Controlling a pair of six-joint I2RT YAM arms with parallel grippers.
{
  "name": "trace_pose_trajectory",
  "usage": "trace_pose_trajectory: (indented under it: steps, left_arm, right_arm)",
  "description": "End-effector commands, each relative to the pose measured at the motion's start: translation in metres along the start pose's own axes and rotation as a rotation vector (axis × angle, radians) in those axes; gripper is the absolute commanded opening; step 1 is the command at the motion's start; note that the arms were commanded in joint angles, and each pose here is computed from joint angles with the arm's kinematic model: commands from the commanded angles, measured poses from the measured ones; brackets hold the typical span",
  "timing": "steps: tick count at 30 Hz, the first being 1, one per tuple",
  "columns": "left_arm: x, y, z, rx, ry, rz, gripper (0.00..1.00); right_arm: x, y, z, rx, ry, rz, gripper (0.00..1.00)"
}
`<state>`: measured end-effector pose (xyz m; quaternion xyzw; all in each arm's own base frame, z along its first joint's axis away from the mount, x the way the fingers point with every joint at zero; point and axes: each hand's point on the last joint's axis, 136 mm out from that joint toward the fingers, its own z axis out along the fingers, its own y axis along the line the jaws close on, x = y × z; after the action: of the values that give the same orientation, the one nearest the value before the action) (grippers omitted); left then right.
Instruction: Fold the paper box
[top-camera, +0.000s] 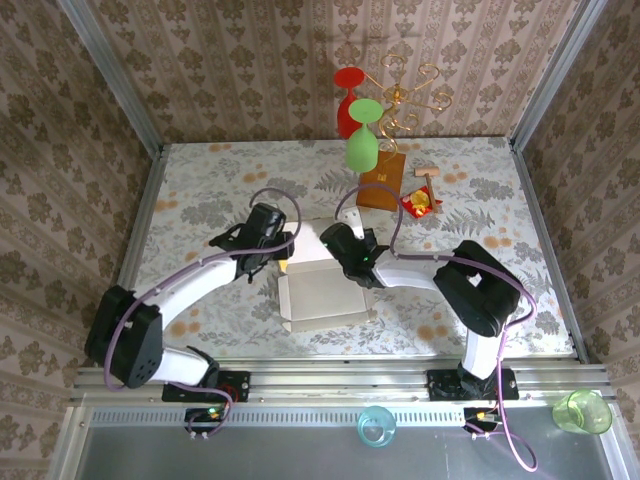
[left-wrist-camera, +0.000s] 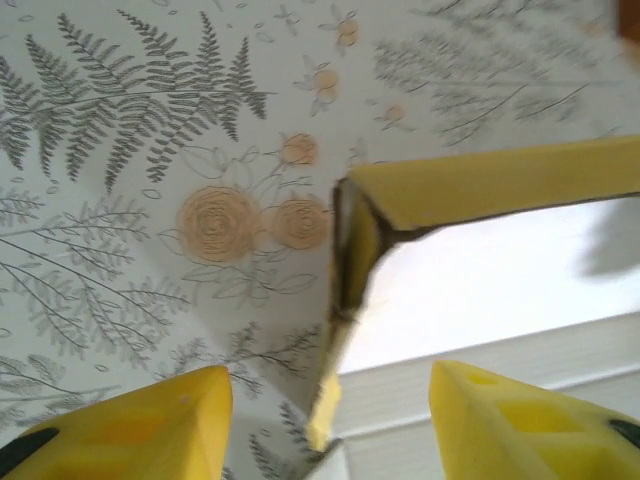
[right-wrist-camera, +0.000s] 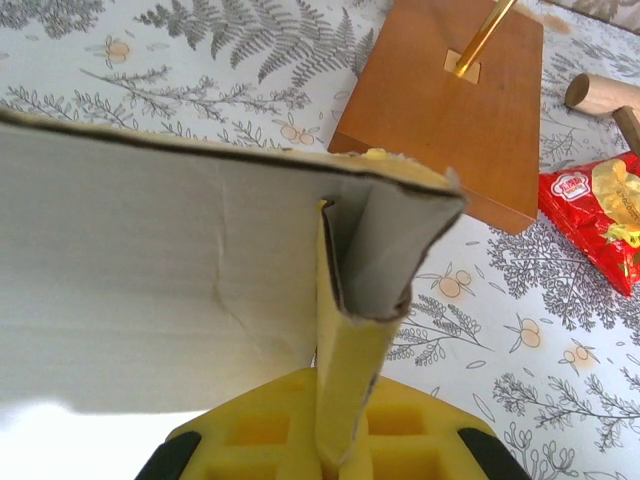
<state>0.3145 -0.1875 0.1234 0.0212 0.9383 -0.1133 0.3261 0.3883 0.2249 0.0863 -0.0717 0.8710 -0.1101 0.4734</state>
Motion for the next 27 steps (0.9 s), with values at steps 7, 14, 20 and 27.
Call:
trace_pose_trajectory:
  steps: [7, 14, 20, 27]
  left_arm:
    - [-0.029, 0.008, -0.053, 0.154, -0.037, -0.409, 0.6]
    - [-0.048, 0.01, -0.036, 0.237, 0.066, -0.59, 0.64]
    - [-0.044, -0.001, -0.015, 0.278, 0.117, -0.628, 0.58]
    - [-0.036, -0.005, -0.005, 0.284, 0.141, -0.648, 0.48]
  right_arm:
    - [0.013, 0.001, 0.007, -0.004, -0.04, 0.003, 0.0]
    - [0.015, 0.001, 0.008, -0.001, -0.038, -0.003, 0.0]
    - [0.017, -0.001, 0.007, 0.001, -0.033, -0.004, 0.0]
    - [0.019, -0.001, 0.007, 0.001, -0.03, -0.003, 0.0]
